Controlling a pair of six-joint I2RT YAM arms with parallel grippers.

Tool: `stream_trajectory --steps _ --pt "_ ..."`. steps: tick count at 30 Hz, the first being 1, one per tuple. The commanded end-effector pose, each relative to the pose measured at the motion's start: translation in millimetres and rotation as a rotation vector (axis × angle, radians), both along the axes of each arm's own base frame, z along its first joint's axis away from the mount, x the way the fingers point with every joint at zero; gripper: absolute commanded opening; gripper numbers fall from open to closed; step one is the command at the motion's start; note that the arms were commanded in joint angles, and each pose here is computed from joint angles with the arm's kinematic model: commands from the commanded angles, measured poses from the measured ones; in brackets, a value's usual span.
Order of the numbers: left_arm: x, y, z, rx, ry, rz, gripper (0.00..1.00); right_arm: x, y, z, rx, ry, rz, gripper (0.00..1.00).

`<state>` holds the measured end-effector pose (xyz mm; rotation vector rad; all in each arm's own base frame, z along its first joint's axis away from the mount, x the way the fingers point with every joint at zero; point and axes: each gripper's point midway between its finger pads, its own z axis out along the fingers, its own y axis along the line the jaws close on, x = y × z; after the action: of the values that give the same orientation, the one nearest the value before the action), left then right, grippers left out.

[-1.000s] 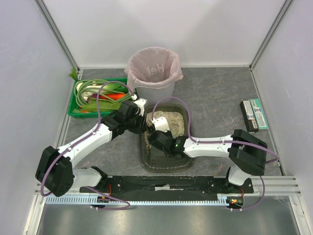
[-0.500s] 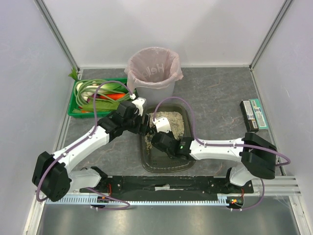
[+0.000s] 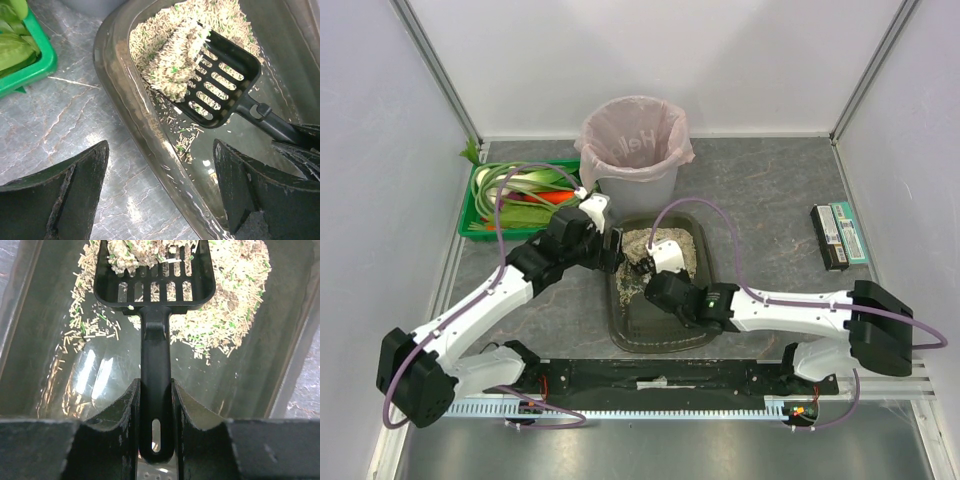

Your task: Clean the litter box

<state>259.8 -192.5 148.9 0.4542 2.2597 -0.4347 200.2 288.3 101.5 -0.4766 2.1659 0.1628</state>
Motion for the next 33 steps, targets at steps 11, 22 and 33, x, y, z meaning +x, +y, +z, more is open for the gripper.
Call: stream_trajectory --steps 11,22,33 --pt "16.7 22.1 42.2 0.011 -0.222 0.078 0.91 -40.7 -38.4 34.0 0.191 -0.036 0.039 0.00" --pt "17.1 19.8 34.9 0.017 -0.202 0.070 0.91 -34.8 -42.8 17.2 0.213 -0.101 -0.002 0.00" --pt "15.1 16.8 32.5 0.009 -0.190 0.055 0.92 -20.8 -71.2 21.7 0.052 -0.225 -0.013 0.00"
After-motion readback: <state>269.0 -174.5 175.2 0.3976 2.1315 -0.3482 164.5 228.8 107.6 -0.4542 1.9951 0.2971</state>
